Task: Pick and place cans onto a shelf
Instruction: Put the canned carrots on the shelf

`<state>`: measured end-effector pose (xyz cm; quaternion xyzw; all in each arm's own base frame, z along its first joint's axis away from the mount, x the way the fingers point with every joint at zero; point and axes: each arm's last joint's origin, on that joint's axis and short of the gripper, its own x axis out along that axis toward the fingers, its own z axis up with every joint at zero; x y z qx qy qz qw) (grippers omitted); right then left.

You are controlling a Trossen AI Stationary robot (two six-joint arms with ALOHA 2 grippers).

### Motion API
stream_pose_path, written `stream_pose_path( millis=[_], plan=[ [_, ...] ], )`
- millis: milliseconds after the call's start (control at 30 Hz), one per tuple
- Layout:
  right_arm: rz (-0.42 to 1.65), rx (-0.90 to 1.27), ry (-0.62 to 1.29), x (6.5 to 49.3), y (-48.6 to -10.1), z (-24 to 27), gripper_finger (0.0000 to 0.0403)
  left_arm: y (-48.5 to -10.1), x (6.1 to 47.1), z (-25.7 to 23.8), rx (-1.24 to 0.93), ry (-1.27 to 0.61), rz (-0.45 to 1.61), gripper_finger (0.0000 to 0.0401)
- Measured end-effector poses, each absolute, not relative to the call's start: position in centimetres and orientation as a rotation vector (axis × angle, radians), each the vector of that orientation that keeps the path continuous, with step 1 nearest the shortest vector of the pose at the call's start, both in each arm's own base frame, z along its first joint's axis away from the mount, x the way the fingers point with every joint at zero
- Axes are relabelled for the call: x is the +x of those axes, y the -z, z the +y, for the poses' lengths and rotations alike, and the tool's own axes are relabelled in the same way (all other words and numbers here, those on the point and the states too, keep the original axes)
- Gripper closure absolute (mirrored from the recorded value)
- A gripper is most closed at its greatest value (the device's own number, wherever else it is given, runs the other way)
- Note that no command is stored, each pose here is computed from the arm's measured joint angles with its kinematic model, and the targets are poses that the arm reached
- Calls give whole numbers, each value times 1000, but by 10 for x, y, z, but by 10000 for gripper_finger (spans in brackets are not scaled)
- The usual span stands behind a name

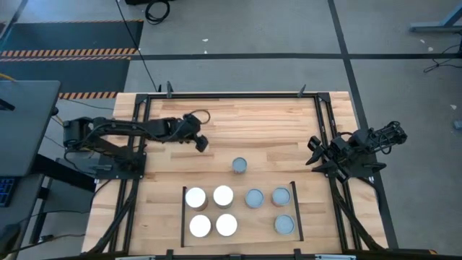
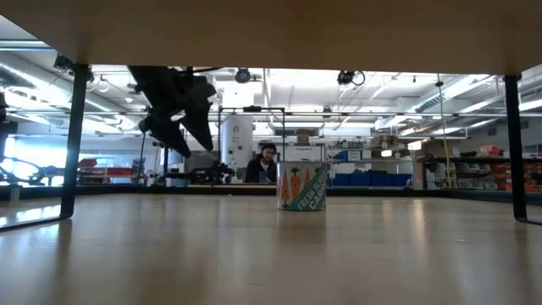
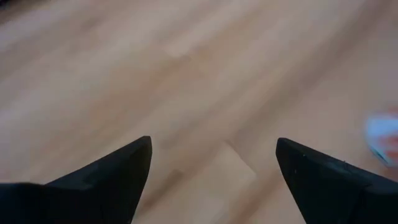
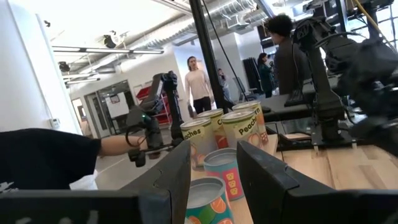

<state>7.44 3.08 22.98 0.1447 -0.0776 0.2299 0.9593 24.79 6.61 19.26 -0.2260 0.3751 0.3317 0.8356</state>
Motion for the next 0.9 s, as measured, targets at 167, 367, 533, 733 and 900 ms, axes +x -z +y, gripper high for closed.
stream_pose_path(
  millis=[167,367,533,733,900],
  plan=[
    [-158,293,-466,74,-230,31,266,-194,255,41,-439,-605,789,49],
    [-157,293,-466,74,-230,31,266,-197,275,17,-392,-459,660,49],
    [-157,293,-466,74,-230,31,266,-188,298,10,-374,-366,555,49],
    [-157,293,-466,74,-230,31,266,-172,322,11,-359,-301,427,49],
    [-158,293,-466,74,-230,31,266,-162,334,10,-328,-281,350,49]
  ],
)
